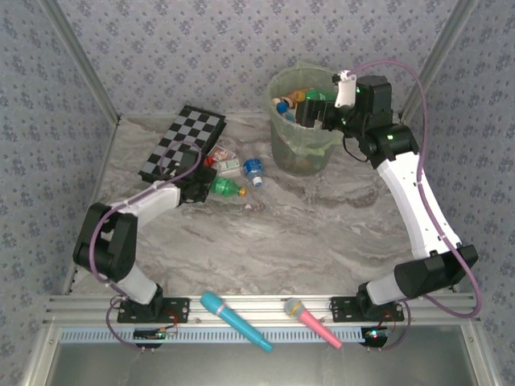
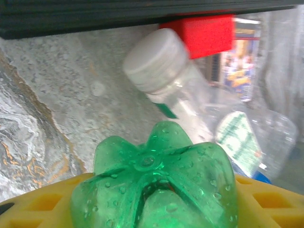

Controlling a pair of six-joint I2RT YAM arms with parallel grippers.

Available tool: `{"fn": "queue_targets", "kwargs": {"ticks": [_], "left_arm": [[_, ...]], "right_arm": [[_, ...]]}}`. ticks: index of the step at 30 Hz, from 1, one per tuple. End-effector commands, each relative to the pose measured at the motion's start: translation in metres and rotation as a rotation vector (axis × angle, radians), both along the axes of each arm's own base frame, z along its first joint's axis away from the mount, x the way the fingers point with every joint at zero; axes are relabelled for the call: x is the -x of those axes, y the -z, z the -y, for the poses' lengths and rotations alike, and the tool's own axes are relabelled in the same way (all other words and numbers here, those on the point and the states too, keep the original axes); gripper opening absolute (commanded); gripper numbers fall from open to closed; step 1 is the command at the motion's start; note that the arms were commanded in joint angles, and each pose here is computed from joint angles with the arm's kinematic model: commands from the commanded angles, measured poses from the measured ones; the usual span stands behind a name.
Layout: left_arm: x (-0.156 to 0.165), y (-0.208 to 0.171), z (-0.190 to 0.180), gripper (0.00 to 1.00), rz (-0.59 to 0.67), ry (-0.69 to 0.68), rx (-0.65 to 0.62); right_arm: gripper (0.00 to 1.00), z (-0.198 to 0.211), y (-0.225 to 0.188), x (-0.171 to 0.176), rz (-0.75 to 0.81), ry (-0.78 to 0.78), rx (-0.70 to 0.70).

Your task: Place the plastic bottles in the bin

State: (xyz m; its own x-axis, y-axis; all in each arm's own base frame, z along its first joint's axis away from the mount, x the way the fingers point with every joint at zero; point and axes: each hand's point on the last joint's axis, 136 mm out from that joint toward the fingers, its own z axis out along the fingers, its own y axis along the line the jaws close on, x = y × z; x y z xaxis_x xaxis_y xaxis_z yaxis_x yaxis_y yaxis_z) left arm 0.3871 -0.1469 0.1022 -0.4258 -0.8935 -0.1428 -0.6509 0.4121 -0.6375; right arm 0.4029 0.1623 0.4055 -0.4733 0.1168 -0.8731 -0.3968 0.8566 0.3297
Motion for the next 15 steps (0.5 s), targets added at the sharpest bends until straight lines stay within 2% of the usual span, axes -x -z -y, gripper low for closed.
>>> {"fn": "queue_targets", "kwargs": {"ticks": [1,7,15], "left_arm": [[0.004,-0.039,-0.001,0.62,0.071,0.054,-0.055],[-0.008,-0.124,0.019,0.62,0.249,0.203,-0.197],[-0.028,-0.23,0.072,0.61,0.515,0.419,-0.384]], "right_arm": [[1.0,0.006,-0.013,0.007,0.04,0.016,0.0],[1.0,0.016,-0.016,0.012,0.057,0.053,0.002],[1.0,0.041,-0.022,0.018,0.084,0.138,-0.029]]}}
